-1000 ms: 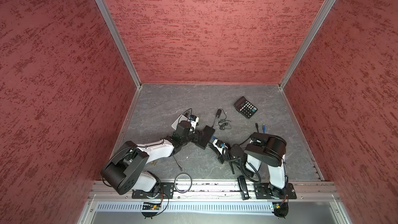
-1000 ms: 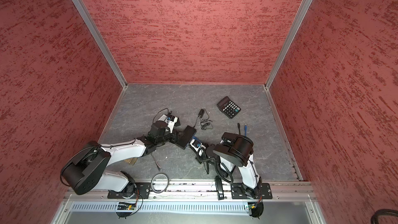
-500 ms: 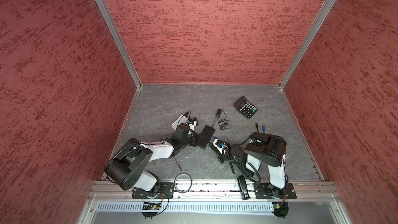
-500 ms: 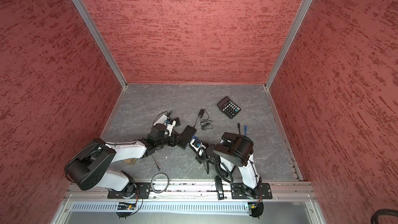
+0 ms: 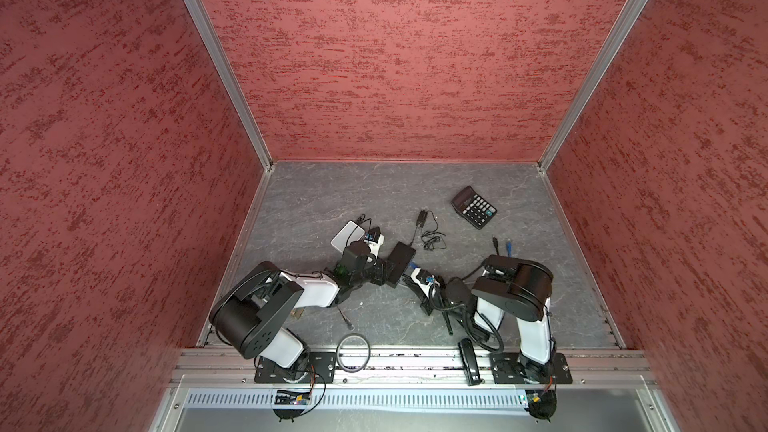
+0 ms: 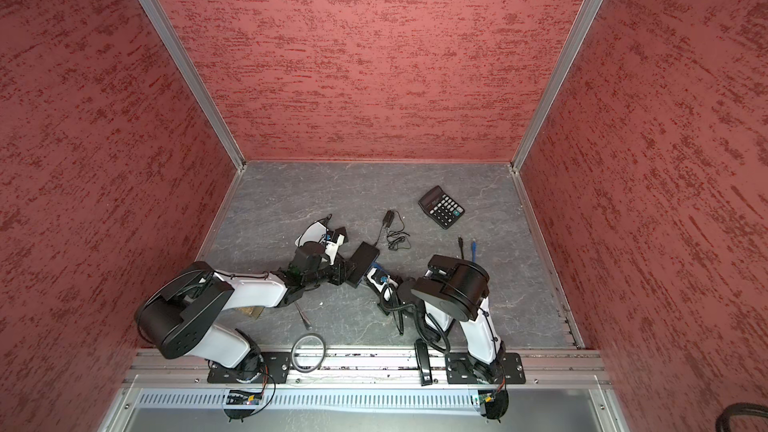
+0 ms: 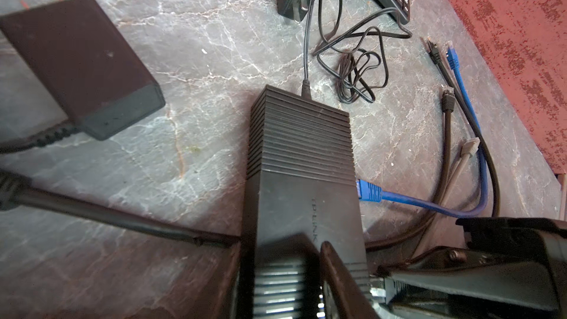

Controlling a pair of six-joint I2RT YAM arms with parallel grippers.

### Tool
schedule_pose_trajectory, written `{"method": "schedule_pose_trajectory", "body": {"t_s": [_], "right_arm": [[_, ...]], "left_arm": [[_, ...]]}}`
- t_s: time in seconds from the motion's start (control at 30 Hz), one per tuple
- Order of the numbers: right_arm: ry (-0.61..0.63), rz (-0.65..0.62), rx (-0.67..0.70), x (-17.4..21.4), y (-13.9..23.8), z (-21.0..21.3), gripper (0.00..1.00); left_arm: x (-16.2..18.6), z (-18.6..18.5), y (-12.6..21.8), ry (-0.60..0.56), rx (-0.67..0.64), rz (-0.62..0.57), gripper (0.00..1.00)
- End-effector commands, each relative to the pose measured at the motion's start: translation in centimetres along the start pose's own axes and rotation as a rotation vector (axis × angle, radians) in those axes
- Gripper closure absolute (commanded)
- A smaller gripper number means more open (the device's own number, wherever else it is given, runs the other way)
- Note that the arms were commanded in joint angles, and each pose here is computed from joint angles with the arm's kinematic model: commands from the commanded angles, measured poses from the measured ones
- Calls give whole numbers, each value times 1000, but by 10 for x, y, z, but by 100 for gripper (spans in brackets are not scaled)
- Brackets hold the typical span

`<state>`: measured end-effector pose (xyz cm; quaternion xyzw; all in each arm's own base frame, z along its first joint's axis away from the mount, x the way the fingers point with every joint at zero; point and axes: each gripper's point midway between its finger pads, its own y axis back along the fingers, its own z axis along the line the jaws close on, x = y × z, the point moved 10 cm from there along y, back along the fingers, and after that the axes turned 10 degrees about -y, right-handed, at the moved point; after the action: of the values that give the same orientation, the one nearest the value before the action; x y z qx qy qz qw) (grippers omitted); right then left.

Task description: Insert the plug into the switch port

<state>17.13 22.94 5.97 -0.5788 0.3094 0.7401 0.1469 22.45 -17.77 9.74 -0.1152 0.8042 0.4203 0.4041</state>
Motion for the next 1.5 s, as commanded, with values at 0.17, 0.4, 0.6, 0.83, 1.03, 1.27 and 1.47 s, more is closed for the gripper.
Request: {"method": "schedule_pose_trajectory", "body": {"t_s": [0.17,0.4,0.6,0.83,1.03,1.27,1.47], "right_arm": [[-30,-85,-46,-18,-3,2,100],[-20,-91,-89,-25,-8,6,100],[-23,-104,-91,-33,-8,9,100],[-47,-94,-14,-31,-10,4,100],[-55,-127,13,-32,-16,2,100],[8,-122,-47,-43,-32,9,100],[41,-125,-70,-51,-40,11,100]], "left_arm": [[15,-12,-3,-6,64,42,59],[18,-17,-10,8,49,71,59],[21,-21,-14,21,34,82,59],[23,-22,-14,41,7,101,60],[23,-27,-14,36,44,109,61],[22,-43,-15,-34,178,98,61],[24,-52,-16,-68,318,92,61]]}}
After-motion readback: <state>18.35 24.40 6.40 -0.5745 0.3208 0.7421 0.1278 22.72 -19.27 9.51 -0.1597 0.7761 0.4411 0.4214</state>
